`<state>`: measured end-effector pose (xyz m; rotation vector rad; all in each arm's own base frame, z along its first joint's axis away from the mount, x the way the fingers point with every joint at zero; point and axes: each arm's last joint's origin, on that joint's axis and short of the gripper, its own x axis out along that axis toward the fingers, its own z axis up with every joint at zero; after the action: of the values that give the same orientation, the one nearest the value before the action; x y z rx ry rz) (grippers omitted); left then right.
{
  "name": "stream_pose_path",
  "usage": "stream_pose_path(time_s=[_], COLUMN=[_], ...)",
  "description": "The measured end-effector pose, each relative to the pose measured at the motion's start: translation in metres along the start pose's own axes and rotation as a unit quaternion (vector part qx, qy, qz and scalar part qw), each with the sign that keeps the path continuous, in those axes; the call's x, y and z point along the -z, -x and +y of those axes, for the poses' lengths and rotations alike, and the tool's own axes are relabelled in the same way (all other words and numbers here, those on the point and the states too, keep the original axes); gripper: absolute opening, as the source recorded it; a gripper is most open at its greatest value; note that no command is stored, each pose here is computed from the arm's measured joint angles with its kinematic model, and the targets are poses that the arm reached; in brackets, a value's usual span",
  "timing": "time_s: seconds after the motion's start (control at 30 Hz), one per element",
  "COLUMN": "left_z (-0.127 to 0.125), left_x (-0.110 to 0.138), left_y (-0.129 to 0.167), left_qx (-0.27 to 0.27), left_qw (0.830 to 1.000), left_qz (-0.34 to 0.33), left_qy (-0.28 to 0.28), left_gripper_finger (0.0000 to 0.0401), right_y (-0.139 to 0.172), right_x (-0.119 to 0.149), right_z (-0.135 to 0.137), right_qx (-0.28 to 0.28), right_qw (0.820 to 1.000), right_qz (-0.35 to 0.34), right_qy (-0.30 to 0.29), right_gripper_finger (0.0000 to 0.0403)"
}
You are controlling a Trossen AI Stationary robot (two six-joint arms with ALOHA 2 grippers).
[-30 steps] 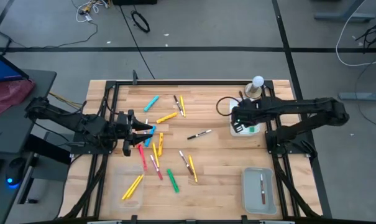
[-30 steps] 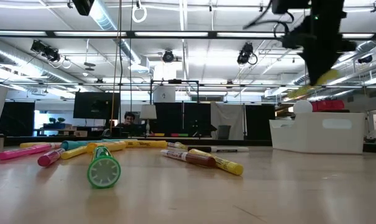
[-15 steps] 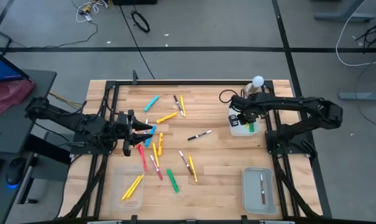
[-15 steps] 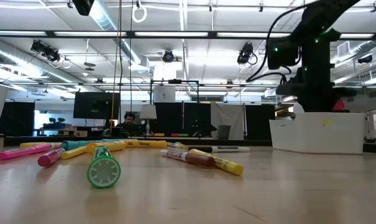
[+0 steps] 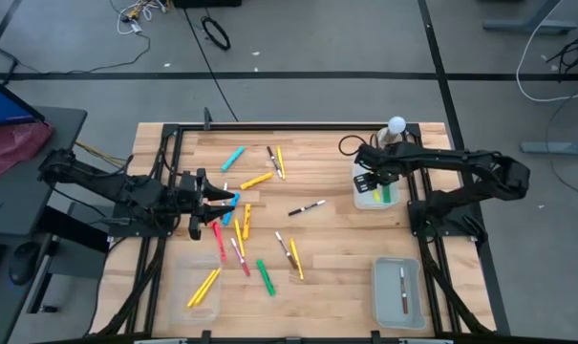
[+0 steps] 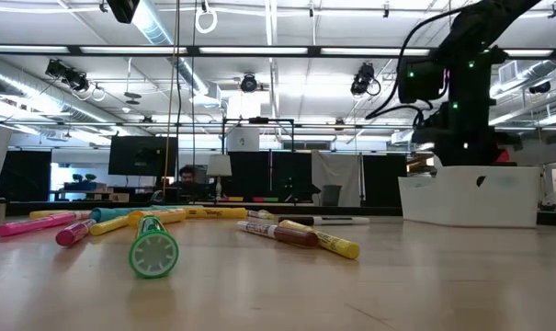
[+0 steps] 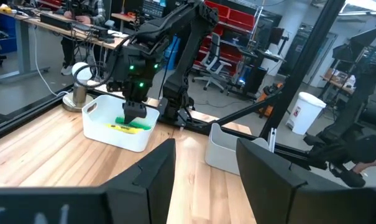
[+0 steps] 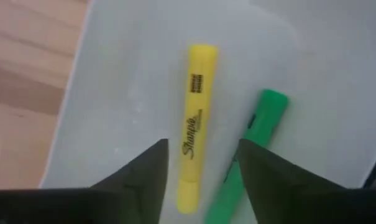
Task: Pick & Place Markers
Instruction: Put the blue highlighter into the white bin
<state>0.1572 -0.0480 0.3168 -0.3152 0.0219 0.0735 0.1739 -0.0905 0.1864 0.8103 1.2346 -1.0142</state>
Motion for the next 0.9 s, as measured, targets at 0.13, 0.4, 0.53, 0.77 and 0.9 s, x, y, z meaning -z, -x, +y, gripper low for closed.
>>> stream_pose_path(time_s=[0.13, 0.4, 0.53, 0.77, 0.9], left_z=[0.000, 0.000, 0.000, 0.000, 0.000], left_x=[0.000, 0.000, 0.000, 0.000, 0.000], left_y=[0.000, 0.000, 0.000, 0.000, 0.000], left_qx=[0.000, 0.000, 0.000, 0.000, 0.000], left_qw=[1.000, 1.000, 1.000, 1.000, 1.000], left_qz=[0.000, 0.000, 0.000, 0.000, 0.000], left_qy=[0.000, 0.000, 0.000, 0.000, 0.000], left_gripper_finger=[0.0177, 0.0177, 0.0177, 0.0177, 0.0177], right_y=[0.013, 0.051, 0.072, 0.108, 0.110], right_x=[0.008, 0.031, 0.041, 0.064, 0.080], right_z=[0.002, 0.020, 0.044, 0.097, 0.124], right_qx=[-0.027, -0.162, -0.272, -0.434, -0.473], right_qw=[0.999, 0.976, 0.932, 0.790, 0.730], right_qz=[-0.027, -0.126, -0.202, -0.355, -0.396], right_qy=[0.021, 0.070, 0.131, 0.247, 0.294], right_gripper_finger=[0.0228, 0.0227, 0.0222, 0.0221, 0.0221])
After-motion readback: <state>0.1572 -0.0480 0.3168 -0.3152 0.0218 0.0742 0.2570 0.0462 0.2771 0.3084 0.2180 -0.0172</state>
